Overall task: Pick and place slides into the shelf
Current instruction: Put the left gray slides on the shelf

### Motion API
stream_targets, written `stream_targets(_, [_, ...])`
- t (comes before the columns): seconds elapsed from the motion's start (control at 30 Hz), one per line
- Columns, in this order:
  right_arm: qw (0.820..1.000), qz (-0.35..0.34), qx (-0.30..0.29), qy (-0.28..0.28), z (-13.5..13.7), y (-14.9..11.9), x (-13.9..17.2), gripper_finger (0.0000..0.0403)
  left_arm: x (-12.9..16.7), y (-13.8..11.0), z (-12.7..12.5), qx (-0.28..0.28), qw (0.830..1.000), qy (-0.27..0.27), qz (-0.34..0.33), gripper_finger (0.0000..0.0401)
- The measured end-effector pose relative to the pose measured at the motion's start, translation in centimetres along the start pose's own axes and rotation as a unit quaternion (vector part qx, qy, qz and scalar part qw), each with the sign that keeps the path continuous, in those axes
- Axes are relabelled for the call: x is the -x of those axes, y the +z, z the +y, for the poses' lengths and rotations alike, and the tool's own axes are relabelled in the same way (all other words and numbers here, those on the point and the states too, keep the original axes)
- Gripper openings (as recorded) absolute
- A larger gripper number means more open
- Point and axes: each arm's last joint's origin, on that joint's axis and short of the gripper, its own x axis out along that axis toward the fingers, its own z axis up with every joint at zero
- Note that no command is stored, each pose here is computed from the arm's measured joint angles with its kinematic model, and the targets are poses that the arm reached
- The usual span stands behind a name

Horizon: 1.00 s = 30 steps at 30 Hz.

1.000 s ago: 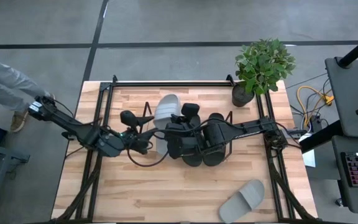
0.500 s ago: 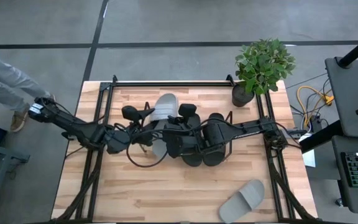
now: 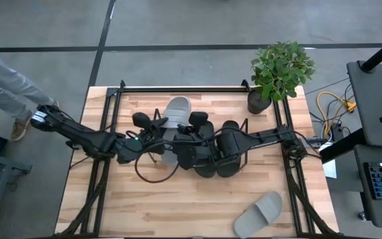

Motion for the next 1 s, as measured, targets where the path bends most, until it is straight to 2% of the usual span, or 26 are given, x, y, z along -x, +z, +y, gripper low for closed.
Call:
stream_targets(0.07, [1.0, -0.001, 0.001, 0.002, 0.1, 0.0, 0.2, 0.0008, -0.1, 0.1, -0.2, -0.015, 1.0, -0.001, 0.001, 0.0032])
stream_targets(0.13, [1.0, -0.003, 0.002, 0.004, 0.2, 0.0, 0.3, 0.0008, -0.2, 0.2, -0.4, -0.026, 1.0, -0.002, 0.001, 0.0011])
stream_targets(0.5, [1.0, -0.003, 0.008, 0.006, 0.4, 0.0, 0.5, 0.0008, -0.1, 0.3, 0.0, -0.024, 1.0, -0.002, -0.003, 0.0001])
stream_targets(0.6, [0.998, 0.013, 0.038, 0.049, 0.4, -0.6, 0.8, 0.0012, -0.1, 0.3, 0.0, -0.024, 1.0, -0.006, -0.008, 0.0001])
stream_targets(0.7, [0.998, 0.023, 0.012, 0.051, 0.1, -0.9, 1.1, 0.003, -0.1, 0.4, 0.1, -0.023, 1.0, -0.007, -0.01, 0.0001])
stream_targets(0.77, [0.998, 0.033, 0.014, 0.044, -0.3, -1.2, 1.5, 0.0048, -0.1, 0.3, 0.3, -0.025, 1.0, 0.008, 0.007, 0.0001])
stream_targets(1.0, [0.999, 0.014, -0.023, 0.044, -2.0, -1.0, 3.1, 0.012, -0.1, 0.3, 0.5, -0.016, 1.0, 0.012, 0.009, 0.0])
